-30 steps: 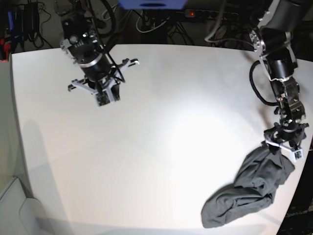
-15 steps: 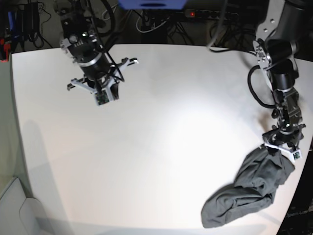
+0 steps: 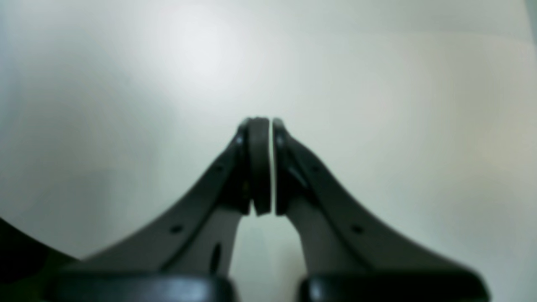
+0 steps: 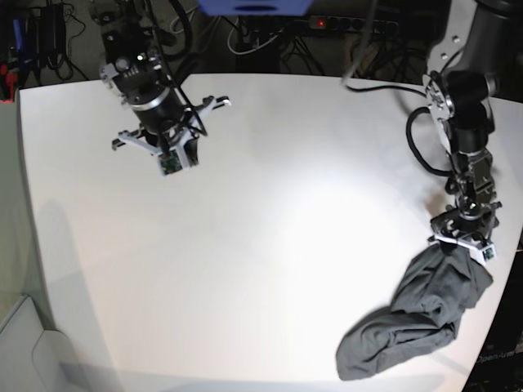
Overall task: Layout the t-shirt on the table in an organized manner, then fold the t-shirt properly
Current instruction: 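Lower the left gripper onto the t-shirt and close on the fabric, then lift the grey t-shirt with the left gripper and swing it over the table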
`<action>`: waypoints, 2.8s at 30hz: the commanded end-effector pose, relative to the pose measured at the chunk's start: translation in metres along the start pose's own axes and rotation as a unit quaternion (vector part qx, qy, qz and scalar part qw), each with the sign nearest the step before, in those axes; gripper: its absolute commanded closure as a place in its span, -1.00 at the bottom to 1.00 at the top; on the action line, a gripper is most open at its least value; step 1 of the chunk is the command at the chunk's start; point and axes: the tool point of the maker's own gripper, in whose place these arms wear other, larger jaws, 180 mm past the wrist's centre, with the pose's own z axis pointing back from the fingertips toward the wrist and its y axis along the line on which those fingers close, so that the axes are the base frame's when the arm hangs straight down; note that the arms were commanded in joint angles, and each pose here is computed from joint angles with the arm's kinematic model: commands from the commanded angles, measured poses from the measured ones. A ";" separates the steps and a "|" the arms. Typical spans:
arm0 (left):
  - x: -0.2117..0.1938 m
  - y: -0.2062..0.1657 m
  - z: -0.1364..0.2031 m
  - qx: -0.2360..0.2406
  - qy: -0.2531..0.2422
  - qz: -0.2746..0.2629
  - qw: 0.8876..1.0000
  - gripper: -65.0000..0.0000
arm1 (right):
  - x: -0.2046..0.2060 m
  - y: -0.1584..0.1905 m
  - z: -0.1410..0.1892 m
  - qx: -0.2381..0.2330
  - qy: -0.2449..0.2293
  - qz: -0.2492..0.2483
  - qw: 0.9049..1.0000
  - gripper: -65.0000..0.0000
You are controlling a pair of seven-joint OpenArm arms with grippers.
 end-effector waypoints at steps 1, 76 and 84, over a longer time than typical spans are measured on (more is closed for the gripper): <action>0.032 0.002 -0.002 0.001 -0.038 0.003 0.999 -0.26 | 0.012 -0.002 0.002 -0.001 -0.023 0.003 1.000 1.00; 0.220 -0.277 0.288 -0.284 -0.318 -0.129 0.895 0.96 | -0.016 -0.021 0.007 -0.020 0.038 0.019 0.999 1.00; 0.250 -0.313 0.325 -0.322 -0.371 -0.149 0.858 0.96 | -0.016 -0.020 0.006 -0.019 0.037 0.019 0.999 1.00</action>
